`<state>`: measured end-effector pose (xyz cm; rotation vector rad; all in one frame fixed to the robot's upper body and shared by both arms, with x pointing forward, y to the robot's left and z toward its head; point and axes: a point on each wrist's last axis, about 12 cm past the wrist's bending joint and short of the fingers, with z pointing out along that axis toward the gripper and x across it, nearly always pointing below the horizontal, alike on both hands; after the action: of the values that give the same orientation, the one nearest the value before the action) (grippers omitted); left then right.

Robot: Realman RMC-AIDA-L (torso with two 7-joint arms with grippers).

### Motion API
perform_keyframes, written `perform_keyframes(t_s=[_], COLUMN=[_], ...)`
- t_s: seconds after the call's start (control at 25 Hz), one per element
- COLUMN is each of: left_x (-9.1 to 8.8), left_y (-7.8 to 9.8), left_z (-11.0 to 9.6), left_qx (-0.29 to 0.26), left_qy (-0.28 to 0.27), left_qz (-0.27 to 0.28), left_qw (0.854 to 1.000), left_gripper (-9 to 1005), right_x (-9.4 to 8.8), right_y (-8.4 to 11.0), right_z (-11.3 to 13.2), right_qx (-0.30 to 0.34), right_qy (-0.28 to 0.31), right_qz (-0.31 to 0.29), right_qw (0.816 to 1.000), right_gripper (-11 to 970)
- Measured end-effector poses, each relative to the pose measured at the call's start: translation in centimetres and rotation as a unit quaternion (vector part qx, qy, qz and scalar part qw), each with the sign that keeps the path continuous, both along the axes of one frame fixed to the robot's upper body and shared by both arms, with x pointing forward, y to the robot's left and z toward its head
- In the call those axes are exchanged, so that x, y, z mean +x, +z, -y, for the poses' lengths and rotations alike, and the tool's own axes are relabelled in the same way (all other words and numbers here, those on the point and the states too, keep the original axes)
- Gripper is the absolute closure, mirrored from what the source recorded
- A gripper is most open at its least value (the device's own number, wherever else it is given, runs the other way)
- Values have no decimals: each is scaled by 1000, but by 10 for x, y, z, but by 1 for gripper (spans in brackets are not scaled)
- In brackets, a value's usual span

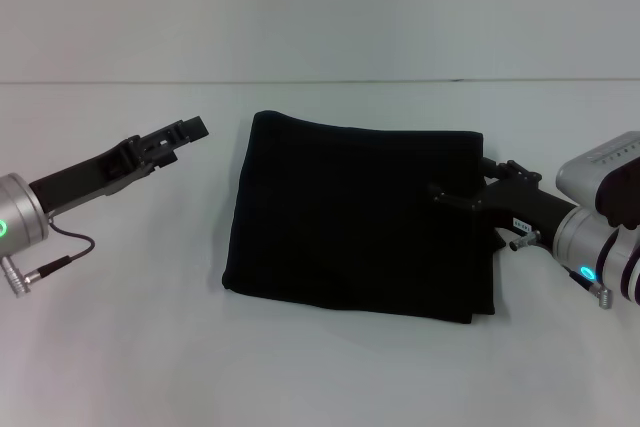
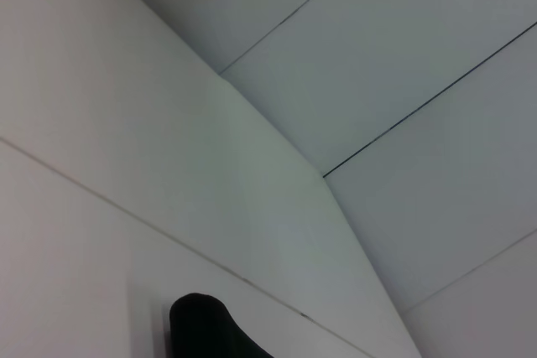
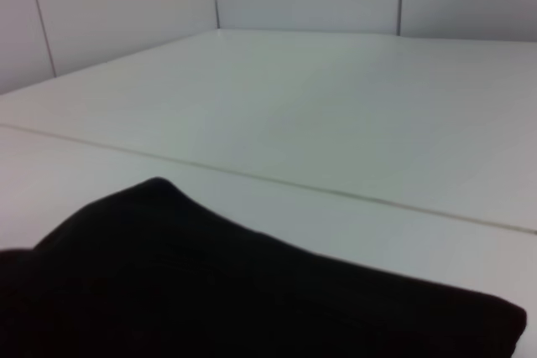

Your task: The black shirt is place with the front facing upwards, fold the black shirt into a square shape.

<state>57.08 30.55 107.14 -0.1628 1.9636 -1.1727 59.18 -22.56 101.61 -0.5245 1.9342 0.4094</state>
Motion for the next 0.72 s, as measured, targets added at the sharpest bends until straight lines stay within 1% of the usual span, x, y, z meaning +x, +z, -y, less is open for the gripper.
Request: perform_keyframes(t_s=[0.12,0.24,0.28,0.4,0.52,0.64,0.72], left_x=[2,7,9,19,33,40,45], left_y=[3,11,13,22,31,35,37], left_z=[-1,-1,0,3,7,12,17], left_qx=[-18,-37,-40,-41,-5,21,36], left_qy=[-5,-27,-35,-53,-65,-72,-73], left_qz=[-26,-75,-89,-163,-217,-228,-232], left_qw=[999,996,995,984,974,971,969], left_gripper=[68,69,69,69,70,71,71], right_x=[-1,-10,-17,-42,-74,-98,-110], right_y=[2,8,10,12,7,-1,-6], right_z=[2,10,15,27,38,41,40], right_qx=[13,44,55,75,86,83,75], right_qy=[-3,16,31,71,103,131,150], right_qz=[9,42,61,101,121,121,120], right_qw=[1000,998,996,989,984,980,979], right_gripper=[8,8,8,8,8,9,9])
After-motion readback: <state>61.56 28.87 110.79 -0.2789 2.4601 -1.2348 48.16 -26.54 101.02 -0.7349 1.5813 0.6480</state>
